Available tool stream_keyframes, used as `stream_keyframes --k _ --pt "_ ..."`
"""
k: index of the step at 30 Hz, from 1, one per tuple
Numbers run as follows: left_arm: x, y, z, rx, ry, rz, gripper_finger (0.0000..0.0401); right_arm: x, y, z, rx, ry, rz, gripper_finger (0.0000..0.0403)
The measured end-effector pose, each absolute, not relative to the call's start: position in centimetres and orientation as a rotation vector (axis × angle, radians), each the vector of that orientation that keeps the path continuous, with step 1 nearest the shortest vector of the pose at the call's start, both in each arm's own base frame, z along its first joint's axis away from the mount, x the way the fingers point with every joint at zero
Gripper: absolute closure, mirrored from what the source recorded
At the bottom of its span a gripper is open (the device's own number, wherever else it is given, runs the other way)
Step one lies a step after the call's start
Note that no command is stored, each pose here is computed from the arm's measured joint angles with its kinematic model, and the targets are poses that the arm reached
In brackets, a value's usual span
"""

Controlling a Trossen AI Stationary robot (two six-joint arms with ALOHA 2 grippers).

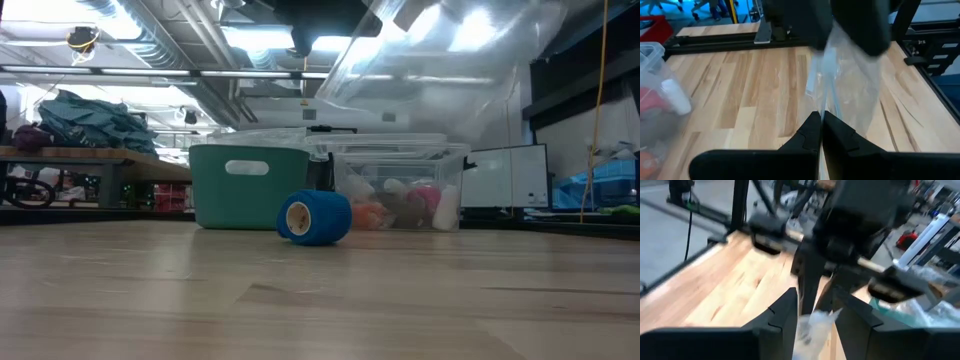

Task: Roll bandage
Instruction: Put the blue bandage into the transparent zip bag

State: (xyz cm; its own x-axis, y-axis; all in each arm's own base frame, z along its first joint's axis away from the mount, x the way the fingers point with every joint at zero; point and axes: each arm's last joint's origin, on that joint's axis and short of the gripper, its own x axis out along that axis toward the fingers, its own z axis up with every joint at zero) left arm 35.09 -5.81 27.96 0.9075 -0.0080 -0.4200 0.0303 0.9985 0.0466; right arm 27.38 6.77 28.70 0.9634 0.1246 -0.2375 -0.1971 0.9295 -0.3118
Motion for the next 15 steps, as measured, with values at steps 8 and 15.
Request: stream_keyframes --k 8,15 --pt "35.00 -5.81 28.10 0.052 0.431 -0.020 0.0401 27.34 6.81 28.24 -0.350 0.306 0.197 0.0293" --pt "34.97 -5.82 28.05 0.054 0.437 -0.021 0.0401 27.26 6.92 28.11 -0.344 0.316 0.242 0.0370"
